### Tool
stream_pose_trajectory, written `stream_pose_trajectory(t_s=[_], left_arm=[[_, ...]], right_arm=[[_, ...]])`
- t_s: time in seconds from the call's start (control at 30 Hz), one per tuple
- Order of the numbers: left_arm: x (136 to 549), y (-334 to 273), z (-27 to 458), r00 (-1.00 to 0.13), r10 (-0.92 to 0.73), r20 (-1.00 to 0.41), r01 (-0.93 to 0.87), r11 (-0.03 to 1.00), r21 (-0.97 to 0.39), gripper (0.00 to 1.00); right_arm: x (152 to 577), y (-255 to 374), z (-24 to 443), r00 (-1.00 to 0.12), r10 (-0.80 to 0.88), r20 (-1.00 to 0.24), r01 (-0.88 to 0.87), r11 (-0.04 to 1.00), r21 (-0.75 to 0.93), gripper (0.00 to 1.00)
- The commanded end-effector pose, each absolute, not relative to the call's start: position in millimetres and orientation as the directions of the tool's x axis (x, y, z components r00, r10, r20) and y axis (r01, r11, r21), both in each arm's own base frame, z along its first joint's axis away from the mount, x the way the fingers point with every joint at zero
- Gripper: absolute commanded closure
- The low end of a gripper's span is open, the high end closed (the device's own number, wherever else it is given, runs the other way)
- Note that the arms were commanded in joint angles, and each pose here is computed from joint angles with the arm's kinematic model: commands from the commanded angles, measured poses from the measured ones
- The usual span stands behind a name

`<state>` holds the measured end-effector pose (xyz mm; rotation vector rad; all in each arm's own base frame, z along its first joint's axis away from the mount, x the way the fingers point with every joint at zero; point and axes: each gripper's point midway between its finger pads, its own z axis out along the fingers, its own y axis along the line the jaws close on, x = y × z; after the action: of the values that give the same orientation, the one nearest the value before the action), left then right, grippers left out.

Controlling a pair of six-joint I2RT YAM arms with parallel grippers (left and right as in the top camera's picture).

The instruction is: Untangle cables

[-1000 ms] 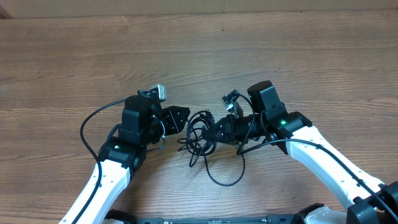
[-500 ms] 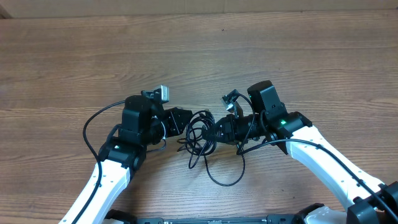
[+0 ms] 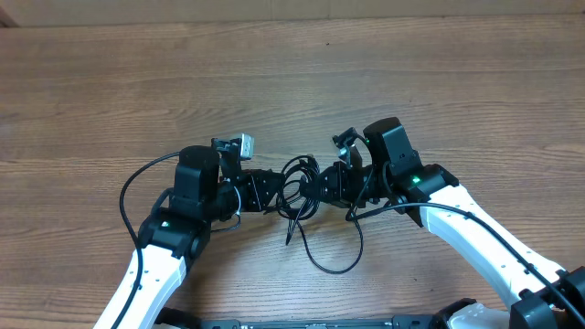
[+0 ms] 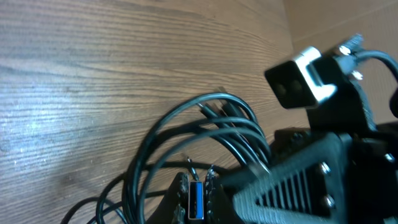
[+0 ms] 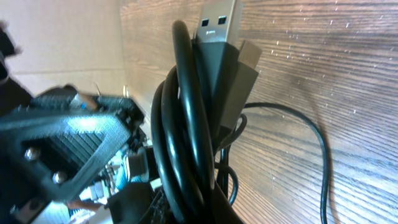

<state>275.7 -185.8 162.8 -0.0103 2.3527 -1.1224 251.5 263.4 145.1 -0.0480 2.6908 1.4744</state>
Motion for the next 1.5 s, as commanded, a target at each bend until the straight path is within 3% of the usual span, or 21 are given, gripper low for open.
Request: stream_pose_trajectory(t_s=[0.0,0.27,0.63,0.83,1.0,1.13,1.4,1.47], left_arm=[[273,-189,175,-0.843,-0.190,-0.503,0.276,0.650,-0.708,0.95],[272,-196,162,-0.824,-0.179,-0.538,0.247,0.740,-0.626,0.96],[270,-204,138,-0.829,-0.141,-0.541,0.216,0.812,-0.542,0.92],[271,-198,129,-0.835,-0.126,-0.536,0.202,0.835,-0.512,0.64],[276,-191,132,-0.827,-0.153,-0.540,0.182,0.837,-0.517,0.30],[281,-181,143,-0.805,-0.189,-0.562,0.171,0.834,-0.525,0.18],[281,-171,179,-0.753,-0.254,-0.607,0.200,0.791,-0.579,0.19],[281,-169,187,-0.738,-0.267,-0.620,0.207,0.784,-0.585,0.38]], right_arm=[[264,264,159,-0.993,0.082,-0.084,-0.028,0.530,0.848,0.94],[251,276,180,-0.999,0.003,-0.051,-0.045,0.420,0.906,0.95],[248,278,183,-1.000,0.014,0.023,0.027,0.401,0.916,0.96],[248,278,183,-1.000,0.015,0.023,0.027,0.401,0.916,0.96],[248,278,183,-1.000,0.015,0.023,0.027,0.401,0.916,0.96],[248,278,183,-1.000,0.015,0.023,0.027,0.401,0.915,0.96],[248,278,183,-1.000,0.015,0.023,0.027,0.402,0.915,0.96],[248,278,183,-1.000,0.015,0.023,0.027,0.402,0.915,0.96]])
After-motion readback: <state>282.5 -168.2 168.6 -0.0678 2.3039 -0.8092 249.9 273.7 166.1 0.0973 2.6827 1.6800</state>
